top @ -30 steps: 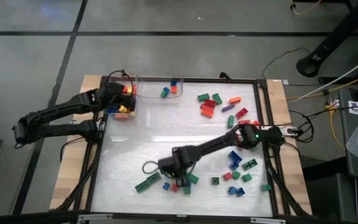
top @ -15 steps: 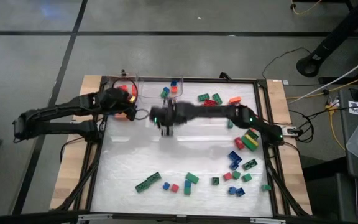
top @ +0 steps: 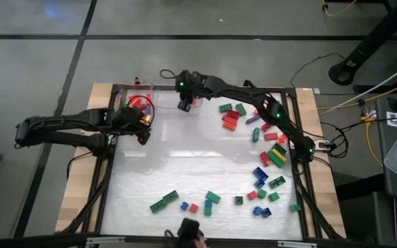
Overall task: Sort blocks by size
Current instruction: Put the small green game piece into the right transparent bin, then put the large green game piece into the left transparent bin
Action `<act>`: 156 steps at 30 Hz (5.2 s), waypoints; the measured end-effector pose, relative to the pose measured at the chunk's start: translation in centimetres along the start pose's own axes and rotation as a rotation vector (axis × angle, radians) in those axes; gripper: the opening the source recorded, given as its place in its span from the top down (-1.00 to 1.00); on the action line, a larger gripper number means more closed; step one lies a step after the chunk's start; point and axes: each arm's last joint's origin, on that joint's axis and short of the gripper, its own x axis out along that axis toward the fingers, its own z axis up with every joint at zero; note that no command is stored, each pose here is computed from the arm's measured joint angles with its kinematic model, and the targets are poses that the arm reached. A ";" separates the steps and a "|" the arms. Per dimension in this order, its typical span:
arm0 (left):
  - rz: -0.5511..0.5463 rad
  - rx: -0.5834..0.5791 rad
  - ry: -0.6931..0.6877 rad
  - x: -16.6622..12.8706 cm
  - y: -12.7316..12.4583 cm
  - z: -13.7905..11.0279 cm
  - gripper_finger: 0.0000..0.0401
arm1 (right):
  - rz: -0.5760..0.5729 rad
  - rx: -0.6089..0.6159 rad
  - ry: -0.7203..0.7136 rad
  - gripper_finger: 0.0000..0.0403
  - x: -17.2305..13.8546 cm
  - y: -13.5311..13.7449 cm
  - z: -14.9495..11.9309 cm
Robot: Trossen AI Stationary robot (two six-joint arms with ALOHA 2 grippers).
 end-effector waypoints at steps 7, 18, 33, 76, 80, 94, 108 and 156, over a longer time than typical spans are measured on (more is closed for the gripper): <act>-0.140 0.040 0.099 -0.2 -2.0 -1.4 0.53 | 0.009 0.051 0.006 0.13 0.6 -1.9 -0.3; -0.331 0.140 0.232 -0.1 -6.3 -4.0 0.42 | 0.013 0.065 0.002 -0.35 0.5 -1.5 -0.2; -0.580 0.240 0.367 0.1 -12.7 -9.0 0.41 | 0.115 -0.033 0.163 -0.41 -1.2 4.5 -1.4; -0.495 0.359 0.492 0.2 -17.6 -14.9 0.41 | -0.181 -0.337 0.196 -0.41 1.6 9.2 -4.4; -0.452 0.377 0.441 0.4 -17.3 -14.8 0.41 | -0.196 -0.326 0.131 -0.41 2.5 7.3 -3.6; -0.405 0.337 0.411 0.9 -17.4 -15.0 0.41 | -0.146 -0.345 0.079 -0.41 0.1 7.1 -1.4; -0.384 0.275 0.415 1.1 -17.4 -15.0 0.10 | -0.097 -0.414 0.087 -0.41 -1.4 10.3 -1.6; -0.274 0.355 0.434 5.3 -18.2 -18.4 0.39 | 0.528 -0.200 0.334 -0.41 -15.7 34.0 -10.9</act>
